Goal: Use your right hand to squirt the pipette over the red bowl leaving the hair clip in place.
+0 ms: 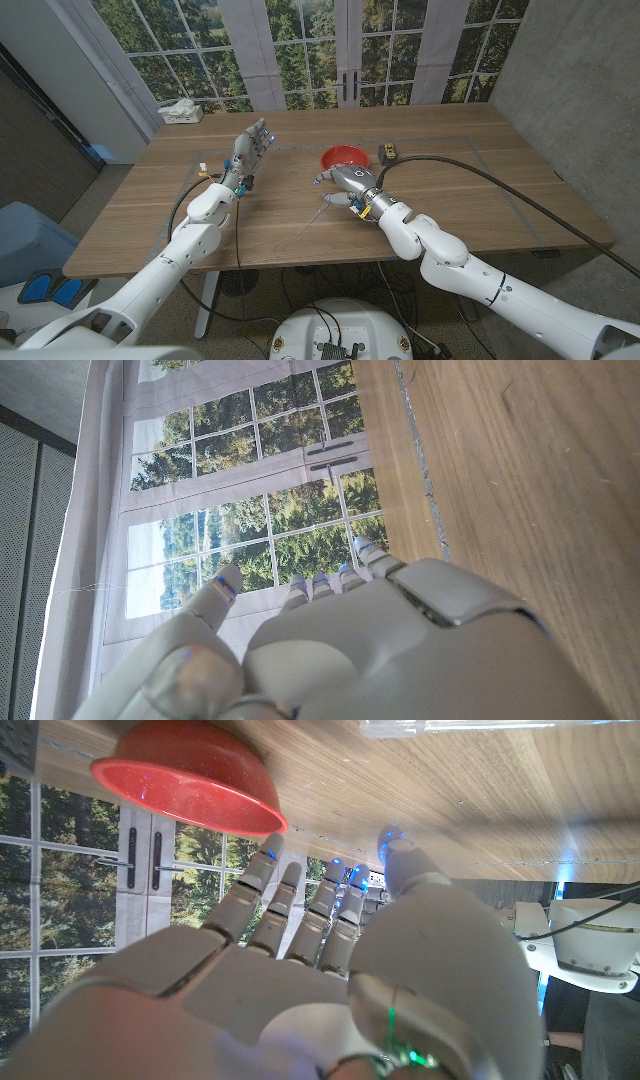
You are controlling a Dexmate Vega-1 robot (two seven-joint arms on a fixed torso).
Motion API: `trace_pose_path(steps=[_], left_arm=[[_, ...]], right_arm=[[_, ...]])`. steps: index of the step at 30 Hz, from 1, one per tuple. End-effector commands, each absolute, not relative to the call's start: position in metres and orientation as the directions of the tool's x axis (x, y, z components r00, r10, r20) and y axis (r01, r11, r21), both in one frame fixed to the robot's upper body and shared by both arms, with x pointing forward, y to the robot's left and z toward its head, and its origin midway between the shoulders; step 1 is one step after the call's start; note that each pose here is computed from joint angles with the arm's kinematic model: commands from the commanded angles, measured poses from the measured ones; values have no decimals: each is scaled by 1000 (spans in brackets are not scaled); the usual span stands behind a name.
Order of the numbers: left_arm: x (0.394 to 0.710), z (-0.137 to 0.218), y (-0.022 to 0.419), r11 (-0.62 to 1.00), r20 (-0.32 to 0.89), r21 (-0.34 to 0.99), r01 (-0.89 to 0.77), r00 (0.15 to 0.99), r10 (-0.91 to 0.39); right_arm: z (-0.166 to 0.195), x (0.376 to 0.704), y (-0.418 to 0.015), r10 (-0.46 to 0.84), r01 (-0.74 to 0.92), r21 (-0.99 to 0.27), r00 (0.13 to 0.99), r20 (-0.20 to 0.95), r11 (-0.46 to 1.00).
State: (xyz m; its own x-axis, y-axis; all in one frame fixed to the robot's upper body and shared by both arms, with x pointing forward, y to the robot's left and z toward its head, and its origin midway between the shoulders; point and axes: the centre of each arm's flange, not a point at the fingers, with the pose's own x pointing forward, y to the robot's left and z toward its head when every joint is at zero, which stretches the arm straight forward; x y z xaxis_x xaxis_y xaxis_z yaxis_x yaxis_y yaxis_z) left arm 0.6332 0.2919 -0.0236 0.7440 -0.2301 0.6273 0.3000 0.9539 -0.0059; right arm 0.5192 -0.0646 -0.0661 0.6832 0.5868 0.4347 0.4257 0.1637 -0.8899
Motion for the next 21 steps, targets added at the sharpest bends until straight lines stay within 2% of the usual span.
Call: trace_pose_path(steps=[1,21], left_arm=[[633,-24,291,954,623,-6,301,747,-232],[634,-24,290,952,620,-8,307,749,-236]], right_arm=[[-76,528,-64,592,420,-896,689,418,143],[-91,535,-59,606,427,-898,687,401,110]])
